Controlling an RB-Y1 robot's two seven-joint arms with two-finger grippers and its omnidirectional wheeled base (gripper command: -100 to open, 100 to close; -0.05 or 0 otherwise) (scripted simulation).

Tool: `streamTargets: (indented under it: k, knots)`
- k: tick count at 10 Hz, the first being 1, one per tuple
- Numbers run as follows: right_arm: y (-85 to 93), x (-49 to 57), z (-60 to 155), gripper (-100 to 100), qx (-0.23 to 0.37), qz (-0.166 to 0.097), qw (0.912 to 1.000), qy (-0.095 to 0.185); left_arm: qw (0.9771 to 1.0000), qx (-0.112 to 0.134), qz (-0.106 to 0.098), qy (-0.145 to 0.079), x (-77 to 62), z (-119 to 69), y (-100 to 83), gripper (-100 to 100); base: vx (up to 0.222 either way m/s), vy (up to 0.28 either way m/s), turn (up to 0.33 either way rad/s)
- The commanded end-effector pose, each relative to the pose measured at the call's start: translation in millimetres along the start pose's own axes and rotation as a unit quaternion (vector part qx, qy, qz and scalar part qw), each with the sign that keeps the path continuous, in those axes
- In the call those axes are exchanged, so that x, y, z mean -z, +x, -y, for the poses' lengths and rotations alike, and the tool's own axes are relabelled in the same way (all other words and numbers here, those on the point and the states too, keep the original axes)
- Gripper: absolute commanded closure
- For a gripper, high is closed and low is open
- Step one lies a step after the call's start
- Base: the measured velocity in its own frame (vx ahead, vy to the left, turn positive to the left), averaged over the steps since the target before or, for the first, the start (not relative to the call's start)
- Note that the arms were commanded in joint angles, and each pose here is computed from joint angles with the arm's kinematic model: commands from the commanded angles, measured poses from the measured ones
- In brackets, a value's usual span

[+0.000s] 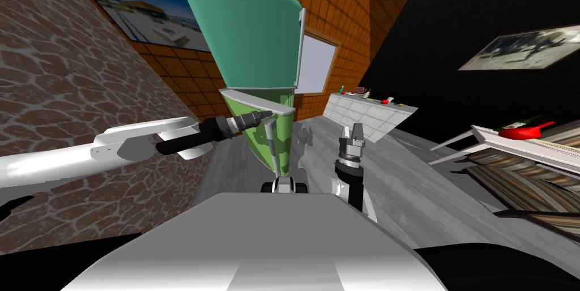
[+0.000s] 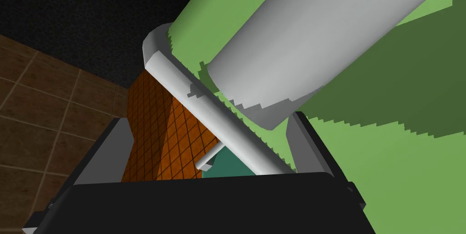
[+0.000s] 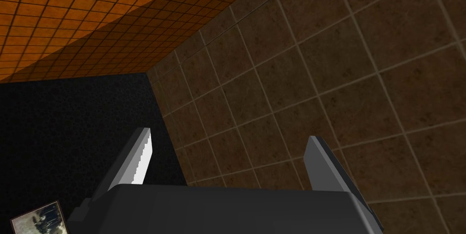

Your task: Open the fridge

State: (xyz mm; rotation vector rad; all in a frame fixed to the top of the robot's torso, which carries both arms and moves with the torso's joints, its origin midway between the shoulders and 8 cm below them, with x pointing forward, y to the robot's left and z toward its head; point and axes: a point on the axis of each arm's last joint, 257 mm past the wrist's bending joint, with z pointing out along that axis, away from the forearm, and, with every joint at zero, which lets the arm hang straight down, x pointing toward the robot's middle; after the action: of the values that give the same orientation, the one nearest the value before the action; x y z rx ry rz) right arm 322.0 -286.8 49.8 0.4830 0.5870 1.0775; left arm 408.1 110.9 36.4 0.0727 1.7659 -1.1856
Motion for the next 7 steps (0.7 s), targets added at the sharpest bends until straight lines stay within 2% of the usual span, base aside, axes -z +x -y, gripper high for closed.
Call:
streamTargets:
  k: [1,2,7]
  knots:
    - [0.0,0.0,0.0,0,0.000,0.000,1.0000,0.000,1.0000,-0.001,-0.003,0.001,0.5,7.8,-1.5,-100,0.033,0.001,0.018]
    - [0.0,0.0,0.0,0,0.000,0.000,1.0000,0.000,1.0000,0.000,-0.003,0.001,0.6,8.6,-1.8,0,0.008,0.000,-0.004]
    - [0.0,0.0,0.0,0,0.000,0.000,1.0000,0.000,1.0000,0.000,-0.003,0.001,0.6,8.4,-1.8,0,0.000,0.000,0.000]
